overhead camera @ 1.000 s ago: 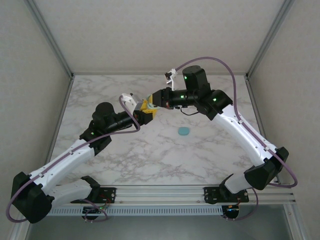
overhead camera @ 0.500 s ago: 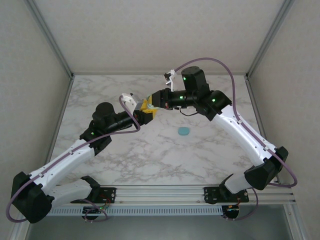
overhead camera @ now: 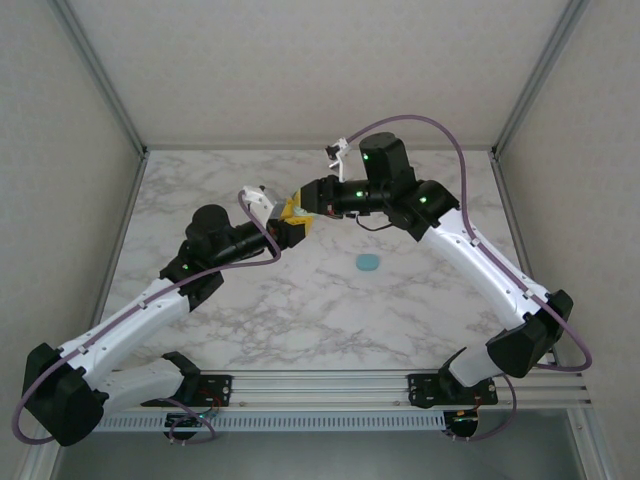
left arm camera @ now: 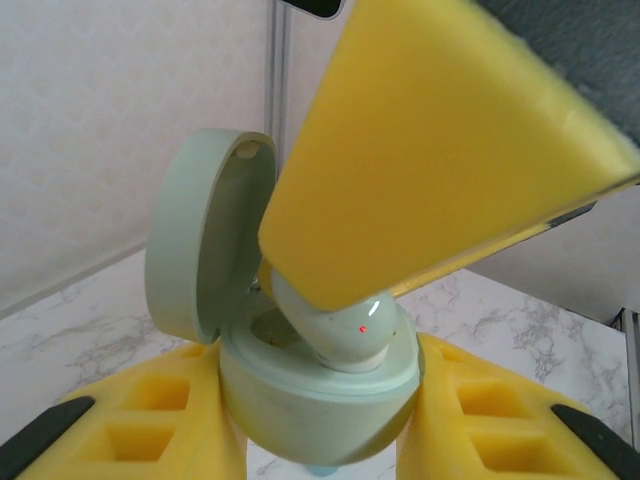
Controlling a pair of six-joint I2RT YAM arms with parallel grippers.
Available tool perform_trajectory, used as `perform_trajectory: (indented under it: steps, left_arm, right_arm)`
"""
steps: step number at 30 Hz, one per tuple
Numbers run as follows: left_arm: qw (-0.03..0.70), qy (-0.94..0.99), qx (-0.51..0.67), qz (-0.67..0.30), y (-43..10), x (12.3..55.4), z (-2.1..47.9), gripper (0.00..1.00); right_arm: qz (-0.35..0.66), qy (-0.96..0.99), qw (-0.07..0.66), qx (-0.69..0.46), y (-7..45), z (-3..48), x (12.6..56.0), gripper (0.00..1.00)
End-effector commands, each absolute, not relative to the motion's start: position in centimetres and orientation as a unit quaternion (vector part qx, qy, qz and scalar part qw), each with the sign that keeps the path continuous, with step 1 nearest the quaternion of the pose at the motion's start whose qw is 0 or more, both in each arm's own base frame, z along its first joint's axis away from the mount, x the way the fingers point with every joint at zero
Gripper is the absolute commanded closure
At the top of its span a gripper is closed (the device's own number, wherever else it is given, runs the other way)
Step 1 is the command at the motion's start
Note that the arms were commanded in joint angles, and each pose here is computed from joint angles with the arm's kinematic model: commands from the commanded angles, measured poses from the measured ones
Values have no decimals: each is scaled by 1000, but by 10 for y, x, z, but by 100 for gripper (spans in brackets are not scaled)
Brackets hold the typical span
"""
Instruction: Insert the wireless bluetooth earbuds into the charging case
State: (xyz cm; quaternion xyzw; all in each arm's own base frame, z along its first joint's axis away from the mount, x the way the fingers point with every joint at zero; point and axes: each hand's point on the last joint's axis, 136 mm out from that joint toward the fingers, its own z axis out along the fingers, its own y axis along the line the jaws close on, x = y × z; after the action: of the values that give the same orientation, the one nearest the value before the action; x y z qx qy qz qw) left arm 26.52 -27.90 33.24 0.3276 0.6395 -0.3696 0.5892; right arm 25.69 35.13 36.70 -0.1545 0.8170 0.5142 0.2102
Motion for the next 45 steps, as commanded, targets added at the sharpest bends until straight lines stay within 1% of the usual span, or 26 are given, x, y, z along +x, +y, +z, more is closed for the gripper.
perform_trajectory:
  steps: [1,18,31,45]
  left_arm:
    - [619,598,327,-391,-282,256,364,77]
    - [615,601,330,-390,-281,255,363,77]
    - [608,608,331,-388,-282,256,356,78]
    - [612,605,328,-389,-281,254,359,78]
  right_arm:
    - [489,834,203,-156,351,354,256,74]
    - [479,831,231,-164,346,374,259,65]
    - [483,820,255,-171,345,394,261,64]
    - [461,833,261,-161,337,388,263,65]
